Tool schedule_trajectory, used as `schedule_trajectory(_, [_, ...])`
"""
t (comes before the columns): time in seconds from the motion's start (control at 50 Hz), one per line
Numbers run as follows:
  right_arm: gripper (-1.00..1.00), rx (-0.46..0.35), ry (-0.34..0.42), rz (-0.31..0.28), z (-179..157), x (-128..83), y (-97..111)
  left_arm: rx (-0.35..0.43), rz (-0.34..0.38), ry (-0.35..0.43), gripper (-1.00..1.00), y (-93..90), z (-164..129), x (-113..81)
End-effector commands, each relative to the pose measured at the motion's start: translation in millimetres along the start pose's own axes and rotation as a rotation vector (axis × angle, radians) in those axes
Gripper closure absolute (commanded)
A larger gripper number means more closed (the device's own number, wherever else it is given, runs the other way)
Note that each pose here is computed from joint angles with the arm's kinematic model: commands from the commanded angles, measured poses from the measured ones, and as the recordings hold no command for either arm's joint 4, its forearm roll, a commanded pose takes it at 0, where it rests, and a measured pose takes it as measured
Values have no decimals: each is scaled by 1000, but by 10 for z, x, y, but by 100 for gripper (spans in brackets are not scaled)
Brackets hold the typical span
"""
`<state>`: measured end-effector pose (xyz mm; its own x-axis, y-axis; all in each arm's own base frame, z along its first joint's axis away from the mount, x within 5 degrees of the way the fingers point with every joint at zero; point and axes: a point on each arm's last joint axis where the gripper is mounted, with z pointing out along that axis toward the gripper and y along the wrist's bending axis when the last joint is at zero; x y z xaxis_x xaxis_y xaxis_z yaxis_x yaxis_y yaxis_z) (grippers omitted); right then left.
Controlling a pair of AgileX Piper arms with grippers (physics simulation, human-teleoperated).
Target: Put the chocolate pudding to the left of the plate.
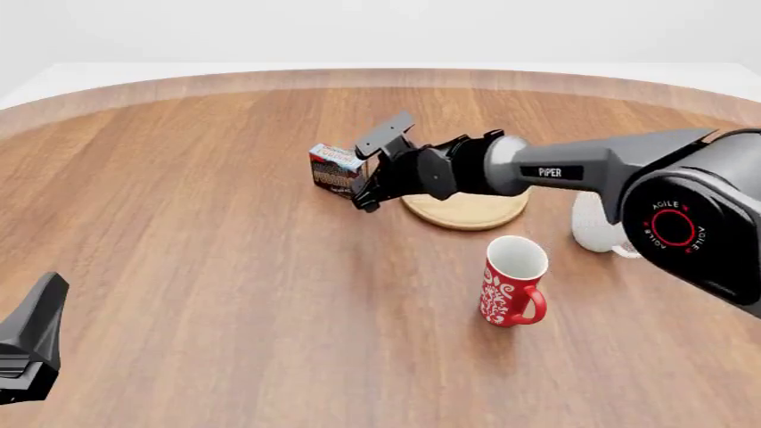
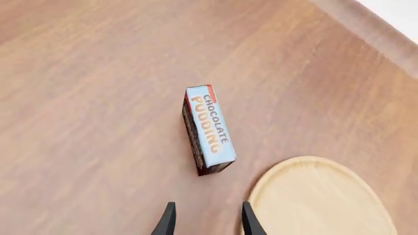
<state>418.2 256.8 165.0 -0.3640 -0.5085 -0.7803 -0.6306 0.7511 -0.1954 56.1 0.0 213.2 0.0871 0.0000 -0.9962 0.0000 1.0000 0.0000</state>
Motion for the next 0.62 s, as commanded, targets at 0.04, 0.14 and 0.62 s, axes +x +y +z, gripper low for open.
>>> schedule_trajectory(0.04, [-100,-8,-26,-1,-309,-25,75,0,0,0,-100,0,0,0])
schedule_trajectory(0.14, [-100,-17,-36,-4,-460,-20,139,0,0,0,-100,0,0,0])
schedule_trajectory(0.62, [-100,-15,-107,1,-881,-210,158,0,0,0,-100,0,0,0])
